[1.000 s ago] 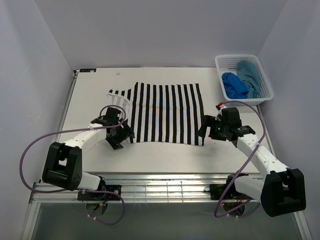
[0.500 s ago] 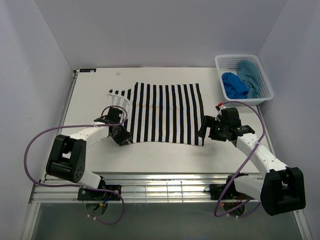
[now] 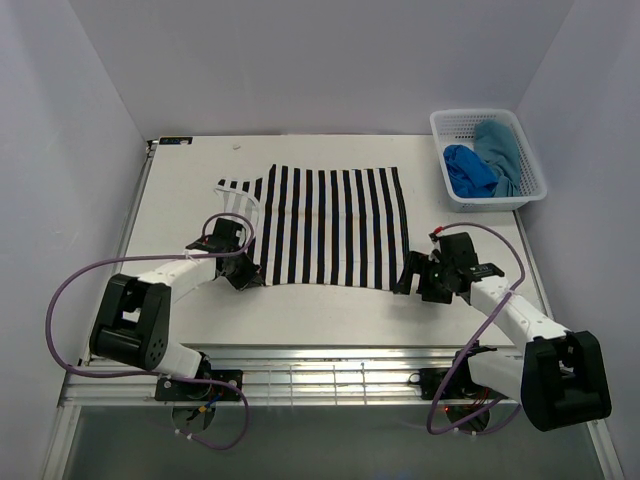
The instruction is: Fold and stack the tank tops
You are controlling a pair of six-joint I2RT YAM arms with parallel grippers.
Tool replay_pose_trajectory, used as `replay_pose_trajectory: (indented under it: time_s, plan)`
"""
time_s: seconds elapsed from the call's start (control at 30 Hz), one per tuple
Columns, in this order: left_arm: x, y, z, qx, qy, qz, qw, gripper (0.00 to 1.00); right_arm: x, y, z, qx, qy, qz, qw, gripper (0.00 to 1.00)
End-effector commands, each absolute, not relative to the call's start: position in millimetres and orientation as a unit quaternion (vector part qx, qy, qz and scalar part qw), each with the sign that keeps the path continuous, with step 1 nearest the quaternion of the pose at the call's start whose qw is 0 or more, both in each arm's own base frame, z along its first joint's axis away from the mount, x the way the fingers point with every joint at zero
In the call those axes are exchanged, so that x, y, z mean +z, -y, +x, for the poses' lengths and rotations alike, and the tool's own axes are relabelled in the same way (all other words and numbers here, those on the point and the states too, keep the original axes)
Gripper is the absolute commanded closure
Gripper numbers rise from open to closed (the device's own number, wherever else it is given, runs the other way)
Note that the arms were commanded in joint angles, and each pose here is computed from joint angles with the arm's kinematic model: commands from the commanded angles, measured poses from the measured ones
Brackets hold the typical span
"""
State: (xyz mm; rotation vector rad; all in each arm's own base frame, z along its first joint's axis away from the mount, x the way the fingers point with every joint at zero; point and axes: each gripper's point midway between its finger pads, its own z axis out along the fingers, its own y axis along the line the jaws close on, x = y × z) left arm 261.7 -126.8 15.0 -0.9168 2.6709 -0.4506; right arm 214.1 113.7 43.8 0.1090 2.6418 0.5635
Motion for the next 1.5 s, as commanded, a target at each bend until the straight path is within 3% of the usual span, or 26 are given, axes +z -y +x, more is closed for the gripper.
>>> replay_pose_trajectory:
  time_s: [0.0, 0.2, 0.23, 0.47, 0.53, 0.73, 0.97, 1.47]
  plan:
    - [-6.8, 118.6, 233.7, -0.126, -0.936, -0.312, 0.105, 1.0, 41.4, -124.4, 208.4, 0.24, -0.946, 0.045, 0.212, 0.1]
    - [-3.5, 119.4, 233.8, -0.131, -0.935, -0.31, 0.109, 1.0, 35.4, -132.2, 215.2, 0.257, -0.942, 0.053, 0.207, 0.0]
    - [-3.3, 119.0, 233.3, -0.131, -0.935, -0.311, 0.109, 1.0, 35.5, -132.9, 217.9, 0.258, -0.941, 0.052, 0.212, 0.03]
    - [-3.8, 118.9, 231.6, -0.131, -0.935, -0.312, 0.108, 1.0, 24.6, -127.2, 226.5, 0.236, -0.946, 0.083, 0.208, 0.26]
    - [-3.1, 119.2, 231.4, -0.132, -0.935, -0.311, 0.108, 1.0, 20.5, -123.0, 227.9, 0.222, -0.949, 0.094, 0.205, 0.39]
    - [-2.3, 120.9, 231.7, -0.136, -0.935, -0.309, 0.106, 1.0, 8.1, -117.5, 224.2, 0.202, -0.955, 0.108, 0.188, 0.49]
    - [4.2, 123.5, 229.1, -0.149, -0.934, -0.305, 0.109, 1.0, 1.4, -108.9, 220.0, 0.179, -0.959, 0.119, 0.186, 0.92]
    - [27.3, 128.1, 195.8, -0.182, -0.936, -0.29, 0.086, 1.0, 28.7, -120.0, 172.6, 0.233, -0.958, 0.068, 0.15, 0.92]
